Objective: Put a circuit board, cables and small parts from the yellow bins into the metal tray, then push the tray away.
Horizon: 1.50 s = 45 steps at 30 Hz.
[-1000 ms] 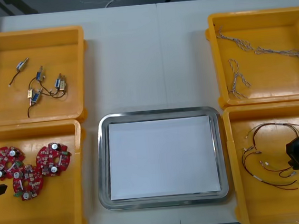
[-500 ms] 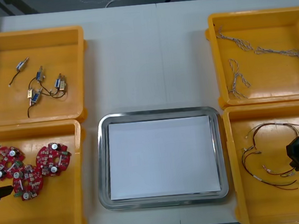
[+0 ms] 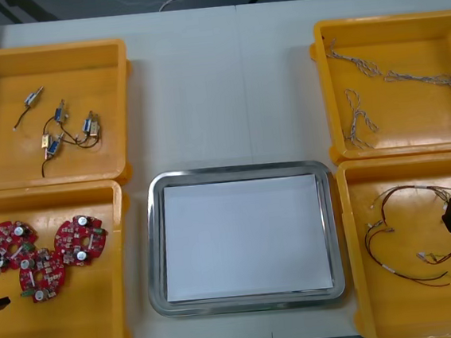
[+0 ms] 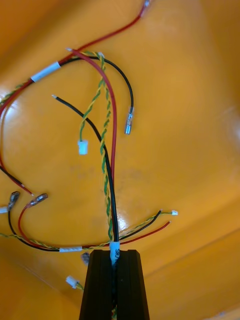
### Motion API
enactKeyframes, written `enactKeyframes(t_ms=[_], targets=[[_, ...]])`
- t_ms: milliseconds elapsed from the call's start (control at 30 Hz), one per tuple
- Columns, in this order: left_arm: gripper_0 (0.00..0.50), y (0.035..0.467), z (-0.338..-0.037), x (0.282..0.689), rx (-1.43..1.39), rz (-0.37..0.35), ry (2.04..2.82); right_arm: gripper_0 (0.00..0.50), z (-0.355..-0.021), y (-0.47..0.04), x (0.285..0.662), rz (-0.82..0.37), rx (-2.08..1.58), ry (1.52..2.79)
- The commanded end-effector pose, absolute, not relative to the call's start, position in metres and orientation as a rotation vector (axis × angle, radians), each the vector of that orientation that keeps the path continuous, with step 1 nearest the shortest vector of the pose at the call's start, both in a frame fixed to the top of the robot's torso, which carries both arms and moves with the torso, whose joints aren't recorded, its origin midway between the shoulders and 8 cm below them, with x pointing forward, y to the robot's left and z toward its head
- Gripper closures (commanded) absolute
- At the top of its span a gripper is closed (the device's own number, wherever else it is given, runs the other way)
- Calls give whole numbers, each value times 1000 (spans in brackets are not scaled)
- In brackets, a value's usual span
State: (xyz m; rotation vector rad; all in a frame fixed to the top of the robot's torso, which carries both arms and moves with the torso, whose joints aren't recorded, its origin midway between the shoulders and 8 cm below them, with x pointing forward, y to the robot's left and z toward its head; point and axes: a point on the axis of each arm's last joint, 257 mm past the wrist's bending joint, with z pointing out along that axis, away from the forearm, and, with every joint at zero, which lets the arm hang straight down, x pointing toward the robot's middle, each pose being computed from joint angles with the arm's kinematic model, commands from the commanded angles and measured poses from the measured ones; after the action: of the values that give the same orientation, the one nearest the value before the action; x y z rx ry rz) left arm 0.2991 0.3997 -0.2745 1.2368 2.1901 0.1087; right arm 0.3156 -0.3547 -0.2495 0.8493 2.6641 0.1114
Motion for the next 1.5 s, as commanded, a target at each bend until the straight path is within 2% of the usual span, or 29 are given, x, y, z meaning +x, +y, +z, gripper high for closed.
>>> enactKeyframes(t_ms=[33,200,433,867,1100,1267,1500], targets=[[35,415,-264,292,1183,145,2241,500,-199,-361,340,34,546,2590],[35,416,-268,289,1172,148,2246,500,-177,-353,346,-32,299,2560],[35,422,-268,288,1210,174,2256,500,-167,-348,345,-105,22,2560],[35,426,-285,305,1288,306,2241,500,-151,-324,336,-170,-464,2512],[35,416,-307,323,1265,269,2231,500,-143,-307,335,-143,-639,2479],[37,411,-317,321,1265,249,2244,500,-135,-300,337,-134,-699,2455],[46,412,-324,318,1270,248,2261,500,-105,-284,354,-136,-757,2357]])
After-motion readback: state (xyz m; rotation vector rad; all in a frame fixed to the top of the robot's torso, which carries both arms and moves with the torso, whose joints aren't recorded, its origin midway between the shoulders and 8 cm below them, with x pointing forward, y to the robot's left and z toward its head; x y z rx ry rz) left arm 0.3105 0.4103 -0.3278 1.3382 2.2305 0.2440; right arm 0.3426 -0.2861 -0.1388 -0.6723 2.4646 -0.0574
